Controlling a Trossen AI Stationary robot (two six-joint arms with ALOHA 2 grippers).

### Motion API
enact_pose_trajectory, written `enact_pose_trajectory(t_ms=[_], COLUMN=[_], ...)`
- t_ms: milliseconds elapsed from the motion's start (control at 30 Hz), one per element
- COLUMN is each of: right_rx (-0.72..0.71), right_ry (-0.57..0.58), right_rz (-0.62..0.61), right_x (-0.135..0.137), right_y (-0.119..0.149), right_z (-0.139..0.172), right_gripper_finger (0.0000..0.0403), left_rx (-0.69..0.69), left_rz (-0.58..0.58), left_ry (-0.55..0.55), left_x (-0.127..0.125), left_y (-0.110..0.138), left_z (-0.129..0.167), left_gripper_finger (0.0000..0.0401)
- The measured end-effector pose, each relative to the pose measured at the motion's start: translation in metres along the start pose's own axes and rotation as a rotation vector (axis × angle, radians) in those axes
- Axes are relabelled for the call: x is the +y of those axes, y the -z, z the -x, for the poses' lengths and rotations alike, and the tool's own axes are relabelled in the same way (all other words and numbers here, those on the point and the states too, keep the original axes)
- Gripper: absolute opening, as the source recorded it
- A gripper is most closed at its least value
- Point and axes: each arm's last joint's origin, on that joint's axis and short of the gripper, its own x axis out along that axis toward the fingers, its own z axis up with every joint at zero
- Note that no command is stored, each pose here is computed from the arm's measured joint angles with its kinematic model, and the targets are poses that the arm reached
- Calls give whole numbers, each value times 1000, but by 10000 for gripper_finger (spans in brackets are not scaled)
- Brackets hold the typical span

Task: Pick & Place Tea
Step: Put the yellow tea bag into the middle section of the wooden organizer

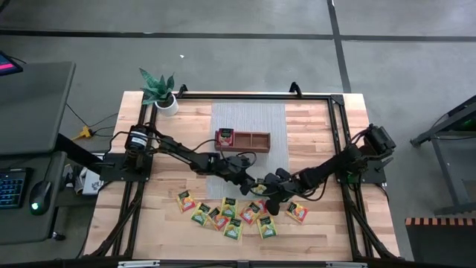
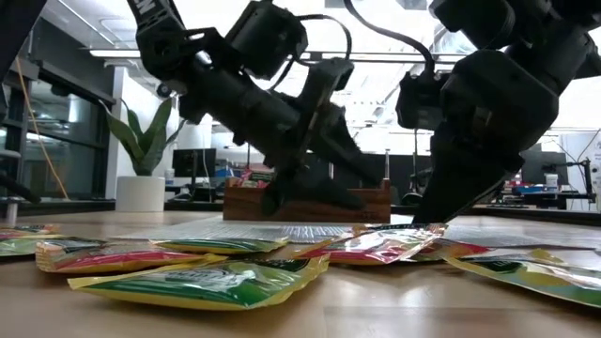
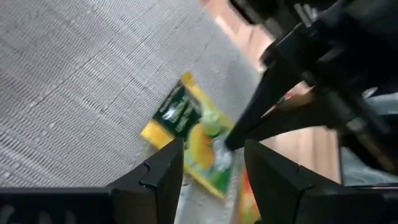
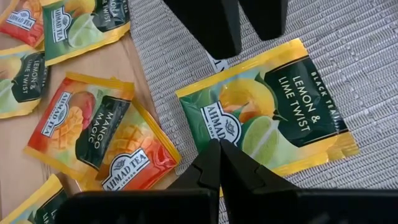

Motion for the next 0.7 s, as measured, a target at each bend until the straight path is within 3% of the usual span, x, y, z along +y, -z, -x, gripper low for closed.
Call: enact_pose_trajectory(t_ms=[700], right_rx=[-3], right_ry=[-3], right_rz=[-4], right_x=[0], right_y=[0], right_z=[-1], right_gripper_finger=[0], left_rx=[-15], left_rz=[332], left_ry=[-78], left_x=[6], left_y=[2], left_z=[0], left_gripper_finger=[167])
